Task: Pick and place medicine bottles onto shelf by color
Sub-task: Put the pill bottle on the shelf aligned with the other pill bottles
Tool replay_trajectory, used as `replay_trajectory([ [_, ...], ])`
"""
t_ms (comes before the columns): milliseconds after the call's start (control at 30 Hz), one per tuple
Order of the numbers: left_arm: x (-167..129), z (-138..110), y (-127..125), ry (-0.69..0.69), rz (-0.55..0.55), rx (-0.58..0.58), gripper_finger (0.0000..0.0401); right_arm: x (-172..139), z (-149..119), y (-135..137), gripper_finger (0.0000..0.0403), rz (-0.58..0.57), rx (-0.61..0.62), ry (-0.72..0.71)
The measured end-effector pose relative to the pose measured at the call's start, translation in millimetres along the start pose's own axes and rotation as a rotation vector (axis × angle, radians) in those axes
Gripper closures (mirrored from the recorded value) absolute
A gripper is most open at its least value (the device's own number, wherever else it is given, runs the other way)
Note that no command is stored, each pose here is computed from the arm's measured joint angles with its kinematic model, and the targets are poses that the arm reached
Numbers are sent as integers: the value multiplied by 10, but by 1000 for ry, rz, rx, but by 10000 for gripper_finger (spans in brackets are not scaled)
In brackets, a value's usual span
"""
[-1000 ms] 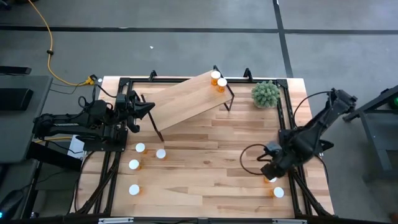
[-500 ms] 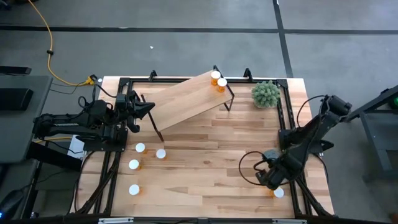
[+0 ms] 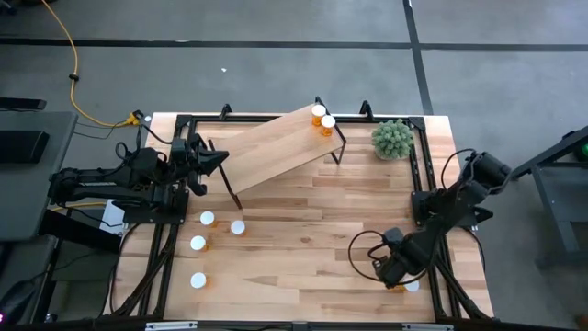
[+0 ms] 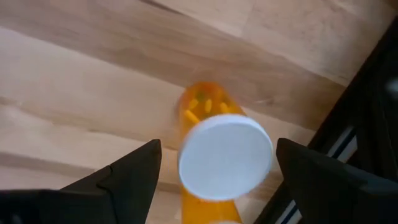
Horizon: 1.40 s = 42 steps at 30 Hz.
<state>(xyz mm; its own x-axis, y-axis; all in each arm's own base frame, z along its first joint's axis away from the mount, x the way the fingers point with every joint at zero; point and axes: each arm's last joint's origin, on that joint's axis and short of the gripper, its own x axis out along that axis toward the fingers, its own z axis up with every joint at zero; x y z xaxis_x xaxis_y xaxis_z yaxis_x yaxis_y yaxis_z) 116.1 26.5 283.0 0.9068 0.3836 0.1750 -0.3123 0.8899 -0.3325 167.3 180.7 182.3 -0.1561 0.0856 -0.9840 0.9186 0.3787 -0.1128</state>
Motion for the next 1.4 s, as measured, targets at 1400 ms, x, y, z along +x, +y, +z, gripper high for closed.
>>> replay_trajectory([
  [1400, 0, 11, 3, -16, 16, -2, 401, -1283, 648, -8, 204, 548, -307, -227],
])
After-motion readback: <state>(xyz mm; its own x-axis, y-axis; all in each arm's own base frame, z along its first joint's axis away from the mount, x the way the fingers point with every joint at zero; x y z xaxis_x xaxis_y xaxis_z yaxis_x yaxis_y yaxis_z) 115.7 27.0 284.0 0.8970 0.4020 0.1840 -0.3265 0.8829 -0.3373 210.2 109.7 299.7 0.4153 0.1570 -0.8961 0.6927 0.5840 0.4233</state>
